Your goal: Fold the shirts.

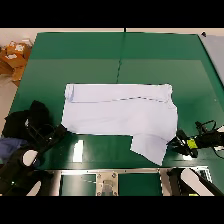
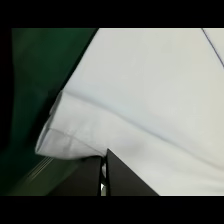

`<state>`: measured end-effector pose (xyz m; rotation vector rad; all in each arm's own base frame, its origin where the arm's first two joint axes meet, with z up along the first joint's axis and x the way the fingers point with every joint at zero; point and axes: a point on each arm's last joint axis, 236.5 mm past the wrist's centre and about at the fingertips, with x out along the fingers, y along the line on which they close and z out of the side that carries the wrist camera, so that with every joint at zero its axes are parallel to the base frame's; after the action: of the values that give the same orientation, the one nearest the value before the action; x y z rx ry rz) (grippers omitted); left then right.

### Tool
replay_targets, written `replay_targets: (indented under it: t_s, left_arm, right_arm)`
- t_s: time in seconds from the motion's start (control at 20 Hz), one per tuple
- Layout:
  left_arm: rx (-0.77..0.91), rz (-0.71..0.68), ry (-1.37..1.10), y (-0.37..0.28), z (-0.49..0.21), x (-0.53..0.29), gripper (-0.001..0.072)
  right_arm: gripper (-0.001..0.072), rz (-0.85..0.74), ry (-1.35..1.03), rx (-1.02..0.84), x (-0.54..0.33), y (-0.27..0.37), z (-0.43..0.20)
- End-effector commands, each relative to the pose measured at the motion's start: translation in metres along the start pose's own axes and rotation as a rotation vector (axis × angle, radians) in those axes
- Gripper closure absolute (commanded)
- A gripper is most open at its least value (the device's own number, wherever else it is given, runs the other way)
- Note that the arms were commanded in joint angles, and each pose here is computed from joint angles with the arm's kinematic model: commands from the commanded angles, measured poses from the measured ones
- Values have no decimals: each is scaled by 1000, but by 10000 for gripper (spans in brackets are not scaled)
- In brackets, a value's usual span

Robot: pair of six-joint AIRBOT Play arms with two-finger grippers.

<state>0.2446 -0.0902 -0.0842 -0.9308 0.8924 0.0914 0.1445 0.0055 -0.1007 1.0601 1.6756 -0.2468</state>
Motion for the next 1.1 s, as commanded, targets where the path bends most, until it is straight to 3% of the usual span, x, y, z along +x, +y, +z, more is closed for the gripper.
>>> replay_targets:
  t_s: [0.0, 0.25, 0.3, 0.4, 0.45, 0.6, 0.7, 1.05]
  left_arm:
    - [1, 8, 13, 2, -3, 0, 685]
    - [0, 9, 14, 2, -3, 0, 685]
    - [0, 9, 14, 2, -3, 0, 685]
    - [30, 2, 12, -3, -1, -1, 685]
    - [73, -8, 11, -10, 2, -3, 685]
    - [238, -11, 56, -34, 4, -15, 686]
    - [326, 66, 148, -31, -5, -29, 686]
    - [516, 287, 406, -10, -24, -89, 686]
  right_arm:
    - [345, 7, -2, -7, 15, -2, -3]
    - [308, 34, -44, 9, 23, 1, 6]
    - [349, 84, -50, -10, 25, 12, 8]
    - [624, 219, -99, -104, 18, 45, 18]
    - [686, 285, -133, -154, 8, 63, 24]
    - [696, 350, -163, -234, -23, 91, 32]
    - [696, 340, -153, -218, -35, 94, 26]
    - [697, 57, -288, -220, -61, 49, 12]
